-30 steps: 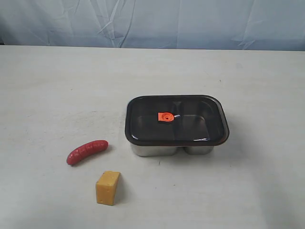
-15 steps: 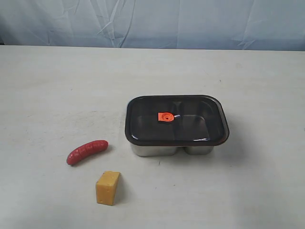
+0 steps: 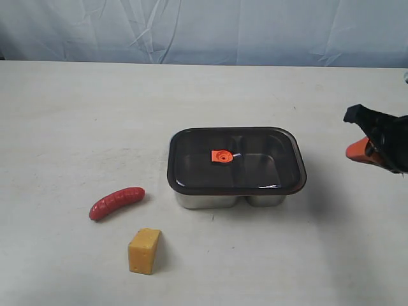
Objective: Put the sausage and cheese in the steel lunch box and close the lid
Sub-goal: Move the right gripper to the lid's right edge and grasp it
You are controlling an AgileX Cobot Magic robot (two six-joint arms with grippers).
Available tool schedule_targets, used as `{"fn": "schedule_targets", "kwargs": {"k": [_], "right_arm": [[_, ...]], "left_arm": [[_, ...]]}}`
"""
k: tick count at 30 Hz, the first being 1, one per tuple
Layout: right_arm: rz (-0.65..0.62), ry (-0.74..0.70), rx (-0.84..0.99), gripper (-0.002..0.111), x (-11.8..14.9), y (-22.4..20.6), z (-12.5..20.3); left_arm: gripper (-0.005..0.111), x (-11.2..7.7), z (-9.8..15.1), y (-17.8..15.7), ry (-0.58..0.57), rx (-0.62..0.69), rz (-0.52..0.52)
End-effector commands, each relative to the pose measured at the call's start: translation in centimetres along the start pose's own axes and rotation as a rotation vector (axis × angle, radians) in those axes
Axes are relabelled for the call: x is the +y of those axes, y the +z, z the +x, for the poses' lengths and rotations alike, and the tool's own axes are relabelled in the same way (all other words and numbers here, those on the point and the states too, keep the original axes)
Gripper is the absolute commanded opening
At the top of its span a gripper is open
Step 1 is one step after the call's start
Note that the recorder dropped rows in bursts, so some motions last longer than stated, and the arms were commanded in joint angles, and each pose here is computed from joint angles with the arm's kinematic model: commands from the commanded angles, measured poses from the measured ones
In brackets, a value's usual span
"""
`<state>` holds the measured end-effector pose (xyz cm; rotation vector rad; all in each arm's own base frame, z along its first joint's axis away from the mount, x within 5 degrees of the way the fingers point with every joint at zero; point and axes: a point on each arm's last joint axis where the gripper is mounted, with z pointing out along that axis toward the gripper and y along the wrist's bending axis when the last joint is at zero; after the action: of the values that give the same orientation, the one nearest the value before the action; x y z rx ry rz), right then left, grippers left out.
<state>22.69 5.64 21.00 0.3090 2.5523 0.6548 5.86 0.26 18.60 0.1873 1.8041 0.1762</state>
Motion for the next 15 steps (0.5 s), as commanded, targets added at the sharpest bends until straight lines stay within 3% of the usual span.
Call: {"fn": "schedule_targets", "kwargs": {"k": [1, 3, 13, 15], "right_arm": [[-0.028, -0.08, 0.03, 0.001, 0.9, 1.3, -1.8], [-0.042, -0.17, 0.058, 0.001, 1.1, 1.7, -2.2], [0.074, -0.26, -0.025, 0.001, -0.1, 2.9, -3.4], [0.056, -0.212, -0.029, 0.0, 0.1, 2.9, -3.4]], "left_arm": [[0.0, 0.0, -0.1, 0.0, -0.005, -0.016, -0.004], [0.0, 0.0, -0.1, 0.0, -0.005, -0.016, -0.004], [0.0, 0.0, -0.1, 0.0, -0.005, -0.016, -0.004], [0.0, 0.0, -0.1, 0.0, -0.005, -0.016, -0.004]]}}
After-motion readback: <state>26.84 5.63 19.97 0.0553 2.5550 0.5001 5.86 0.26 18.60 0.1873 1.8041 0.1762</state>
